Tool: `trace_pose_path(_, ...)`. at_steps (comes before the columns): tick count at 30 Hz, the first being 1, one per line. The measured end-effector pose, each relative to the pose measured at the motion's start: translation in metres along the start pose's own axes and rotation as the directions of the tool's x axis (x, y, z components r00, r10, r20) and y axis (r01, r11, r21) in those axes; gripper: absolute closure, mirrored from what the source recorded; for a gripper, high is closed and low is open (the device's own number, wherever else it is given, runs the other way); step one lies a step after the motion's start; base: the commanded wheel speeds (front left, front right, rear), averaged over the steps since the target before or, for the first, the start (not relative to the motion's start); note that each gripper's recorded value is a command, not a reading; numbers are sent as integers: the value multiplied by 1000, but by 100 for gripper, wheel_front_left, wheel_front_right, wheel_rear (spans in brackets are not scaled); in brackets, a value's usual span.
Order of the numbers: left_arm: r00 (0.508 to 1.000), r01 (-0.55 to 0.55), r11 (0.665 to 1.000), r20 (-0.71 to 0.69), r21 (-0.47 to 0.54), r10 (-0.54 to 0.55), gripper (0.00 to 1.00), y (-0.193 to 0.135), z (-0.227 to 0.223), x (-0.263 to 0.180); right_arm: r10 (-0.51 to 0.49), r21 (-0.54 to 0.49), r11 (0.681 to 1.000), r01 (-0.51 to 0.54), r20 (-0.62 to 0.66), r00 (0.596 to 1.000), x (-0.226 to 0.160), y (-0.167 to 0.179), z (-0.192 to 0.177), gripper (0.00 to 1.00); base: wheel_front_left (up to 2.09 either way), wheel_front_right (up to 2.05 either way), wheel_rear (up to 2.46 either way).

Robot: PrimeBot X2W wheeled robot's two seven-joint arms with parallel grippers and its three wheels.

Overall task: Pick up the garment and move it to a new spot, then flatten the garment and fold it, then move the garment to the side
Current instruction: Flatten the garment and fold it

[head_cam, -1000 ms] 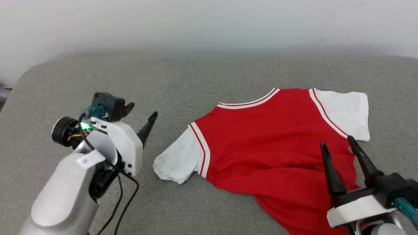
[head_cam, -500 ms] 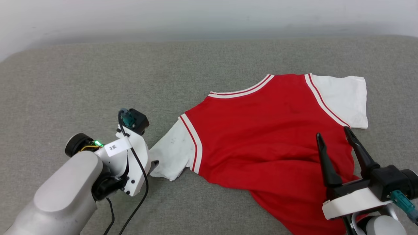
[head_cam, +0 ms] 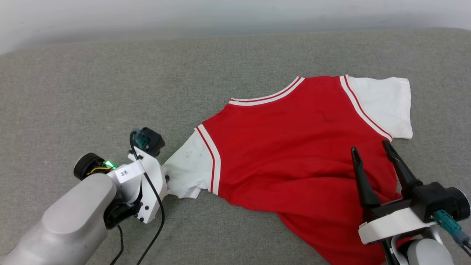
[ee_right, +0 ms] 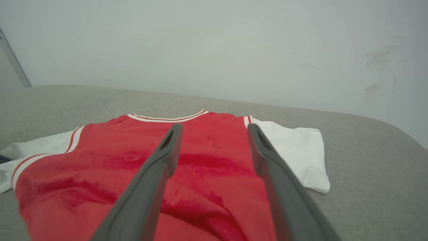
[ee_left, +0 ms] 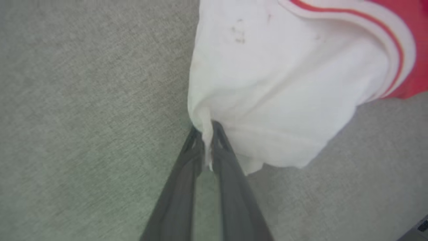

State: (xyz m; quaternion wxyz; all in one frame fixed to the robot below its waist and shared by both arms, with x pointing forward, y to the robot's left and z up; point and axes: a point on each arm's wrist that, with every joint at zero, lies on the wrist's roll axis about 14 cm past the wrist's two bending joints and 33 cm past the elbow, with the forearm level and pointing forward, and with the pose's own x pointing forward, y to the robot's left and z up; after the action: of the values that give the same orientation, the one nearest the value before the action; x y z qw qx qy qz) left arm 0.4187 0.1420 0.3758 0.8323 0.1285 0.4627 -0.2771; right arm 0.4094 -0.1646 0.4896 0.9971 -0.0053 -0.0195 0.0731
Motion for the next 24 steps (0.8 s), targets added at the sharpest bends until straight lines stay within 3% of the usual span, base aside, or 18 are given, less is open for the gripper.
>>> trace_pose_path(6,989,-28,1000,142,12,26,100,8,20,-23,0,0,1000,0,31,1000,-1,1,10,0,0,0,0)
trace_pose_path(14,960,-126,992,251,-12,125,100,47,48,-63,16,4,1000,-16,52,999,1,7,16,0,0,0,0)
trace_pose_path(24,956,-190,980,216,-62,199,100,84,64,-37,-29,-15,999,30,36,999,10,-13,7,0,0,0,0)
